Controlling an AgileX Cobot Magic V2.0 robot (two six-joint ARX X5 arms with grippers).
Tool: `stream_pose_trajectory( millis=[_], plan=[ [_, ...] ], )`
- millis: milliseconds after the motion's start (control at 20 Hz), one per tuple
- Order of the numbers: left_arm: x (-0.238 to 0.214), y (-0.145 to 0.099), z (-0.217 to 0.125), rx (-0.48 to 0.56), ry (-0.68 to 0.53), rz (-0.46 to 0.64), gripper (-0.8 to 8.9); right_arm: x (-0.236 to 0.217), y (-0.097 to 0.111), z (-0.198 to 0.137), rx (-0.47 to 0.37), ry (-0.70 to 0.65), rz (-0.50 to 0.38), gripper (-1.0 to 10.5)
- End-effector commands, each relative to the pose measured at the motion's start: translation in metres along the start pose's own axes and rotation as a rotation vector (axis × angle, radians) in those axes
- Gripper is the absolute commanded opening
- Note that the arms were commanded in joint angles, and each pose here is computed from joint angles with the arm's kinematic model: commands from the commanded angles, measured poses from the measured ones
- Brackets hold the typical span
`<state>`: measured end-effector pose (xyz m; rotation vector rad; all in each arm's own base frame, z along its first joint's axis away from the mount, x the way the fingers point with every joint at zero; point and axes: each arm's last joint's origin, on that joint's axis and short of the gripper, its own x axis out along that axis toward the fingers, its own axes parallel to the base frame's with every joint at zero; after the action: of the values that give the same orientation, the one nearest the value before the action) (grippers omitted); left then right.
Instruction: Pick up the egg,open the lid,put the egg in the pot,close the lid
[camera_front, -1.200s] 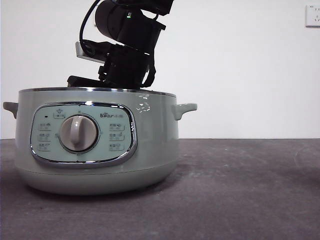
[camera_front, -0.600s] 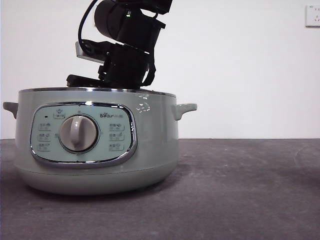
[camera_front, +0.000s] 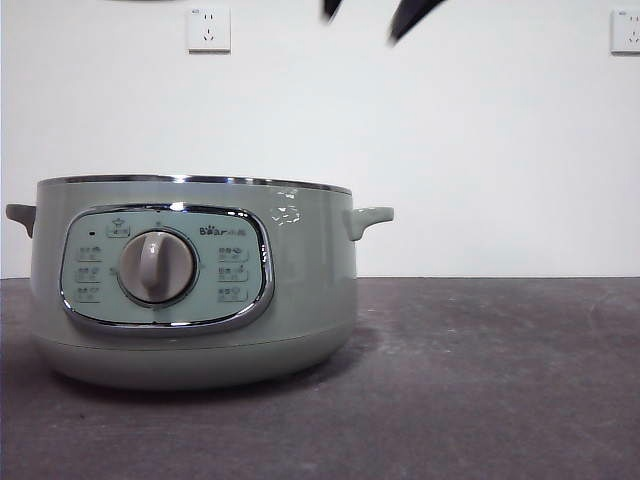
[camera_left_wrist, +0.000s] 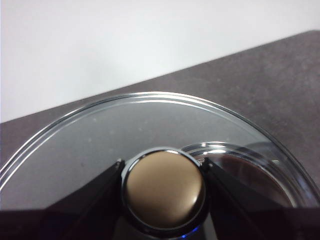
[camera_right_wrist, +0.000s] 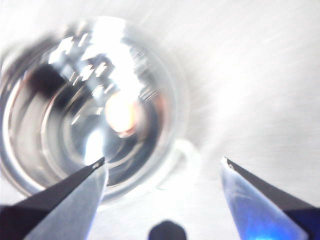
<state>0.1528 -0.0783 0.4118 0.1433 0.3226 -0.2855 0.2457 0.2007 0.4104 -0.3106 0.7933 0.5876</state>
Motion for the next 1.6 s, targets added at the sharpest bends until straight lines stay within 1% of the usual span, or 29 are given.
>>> stream_pose_trajectory(
  millis=[50,150,300,550,800,1050,1300,1600],
  plan=[
    [0.017,-0.004,0.010,-0.023,-0.047,-0.019,-0.08,-0.037,-0.008,-0.005,0.029,-0.078,-0.034,3.8],
    [0.036,-0.010,0.009,-0.050,-0.029,-0.049,-0.08,-0.065,-0.014,-0.011,0.057,-0.140,-0.045,3.8],
    [0.059,-0.018,0.003,-0.057,-0.020,-0.060,-0.08,-0.095,-0.019,-0.020,0.075,-0.208,-0.056,3.8],
    [0.088,-0.036,-0.019,-0.085,-0.010,-0.100,-0.08,-0.121,-0.020,-0.033,0.084,-0.234,-0.060,3.8],
    [0.110,-0.054,-0.039,-0.087,0.022,-0.133,-0.08,-0.125,-0.020,-0.039,0.082,-0.201,-0.060,3.8],
    [0.134,-0.064,-0.051,-0.071,0.082,-0.137,-0.08,-0.124,-0.020,-0.040,0.081,-0.190,-0.060,3.8],
    [0.143,-0.066,-0.060,-0.078,0.132,-0.105,-0.08,-0.124,-0.020,-0.040,0.081,-0.190,-0.060,3.8],
    [0.142,-0.066,-0.065,-0.065,0.183,-0.112,-0.08,-0.124,-0.020,-0.040,0.081,-0.191,-0.060,3.8]
  ],
)
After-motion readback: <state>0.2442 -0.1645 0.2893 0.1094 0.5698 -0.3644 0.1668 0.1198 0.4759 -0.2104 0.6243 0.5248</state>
